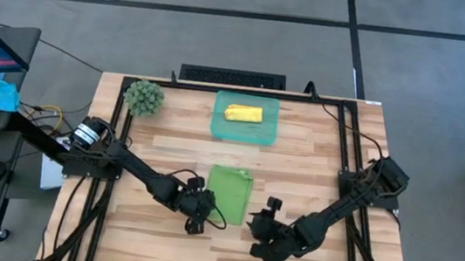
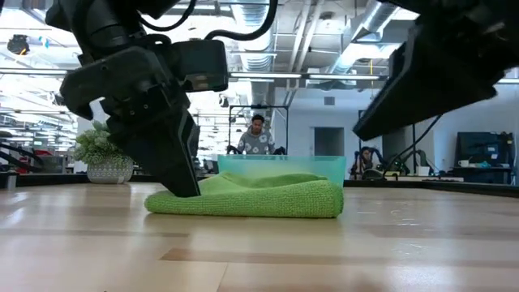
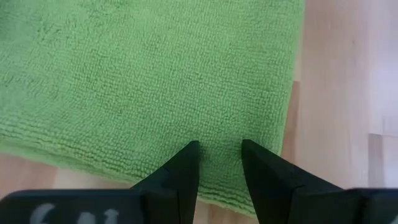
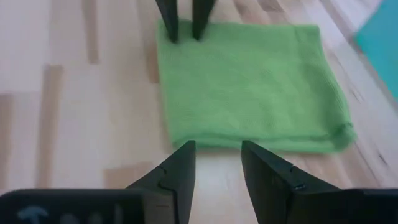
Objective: Roll microfiber towels into tight, uniform cylinder then place into a basket
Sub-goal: Roll the green microfiber cloth
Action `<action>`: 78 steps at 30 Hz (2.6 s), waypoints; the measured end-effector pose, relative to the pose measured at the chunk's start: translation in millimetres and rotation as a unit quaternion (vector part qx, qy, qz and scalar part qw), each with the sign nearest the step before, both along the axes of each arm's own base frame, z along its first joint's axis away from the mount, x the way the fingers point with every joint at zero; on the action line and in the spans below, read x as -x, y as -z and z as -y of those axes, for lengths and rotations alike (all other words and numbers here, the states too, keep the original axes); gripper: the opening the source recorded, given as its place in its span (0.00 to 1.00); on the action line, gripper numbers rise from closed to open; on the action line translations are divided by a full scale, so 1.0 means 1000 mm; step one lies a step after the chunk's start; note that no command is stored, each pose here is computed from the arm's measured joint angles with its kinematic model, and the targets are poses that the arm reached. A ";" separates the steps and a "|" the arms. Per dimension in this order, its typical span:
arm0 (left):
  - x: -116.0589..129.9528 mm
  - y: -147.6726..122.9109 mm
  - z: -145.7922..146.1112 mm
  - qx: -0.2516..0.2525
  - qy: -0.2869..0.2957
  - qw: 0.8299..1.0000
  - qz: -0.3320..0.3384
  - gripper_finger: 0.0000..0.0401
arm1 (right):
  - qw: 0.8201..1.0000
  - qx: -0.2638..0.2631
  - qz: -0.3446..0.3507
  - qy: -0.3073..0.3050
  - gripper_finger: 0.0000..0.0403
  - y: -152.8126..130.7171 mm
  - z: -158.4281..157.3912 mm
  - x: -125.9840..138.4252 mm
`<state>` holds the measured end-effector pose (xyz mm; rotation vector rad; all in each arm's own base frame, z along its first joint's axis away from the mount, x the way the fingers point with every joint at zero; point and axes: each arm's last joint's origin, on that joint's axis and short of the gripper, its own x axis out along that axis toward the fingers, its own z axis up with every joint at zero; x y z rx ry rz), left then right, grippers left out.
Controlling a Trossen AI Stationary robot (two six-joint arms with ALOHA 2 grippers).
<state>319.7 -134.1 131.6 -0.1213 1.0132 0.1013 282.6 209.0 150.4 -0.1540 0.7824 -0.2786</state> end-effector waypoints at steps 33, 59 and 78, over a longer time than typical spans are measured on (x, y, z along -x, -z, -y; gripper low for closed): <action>0.011 -0.011 0.038 -0.118 0.024 0.992 0.049 0.29 | 0.990 -0.064 0.051 -0.113 0.04 0.035 0.007 -0.058; 0.006 0.009 0.024 -0.096 -0.009 0.995 0.016 0.29 | 0.984 -0.152 -0.037 -0.082 0.02 0.043 0.021 -0.055; 0.007 0.010 0.024 -0.095 -0.007 0.995 0.014 0.29 | 0.995 -0.078 -0.002 -0.057 0.02 0.023 0.017 -0.044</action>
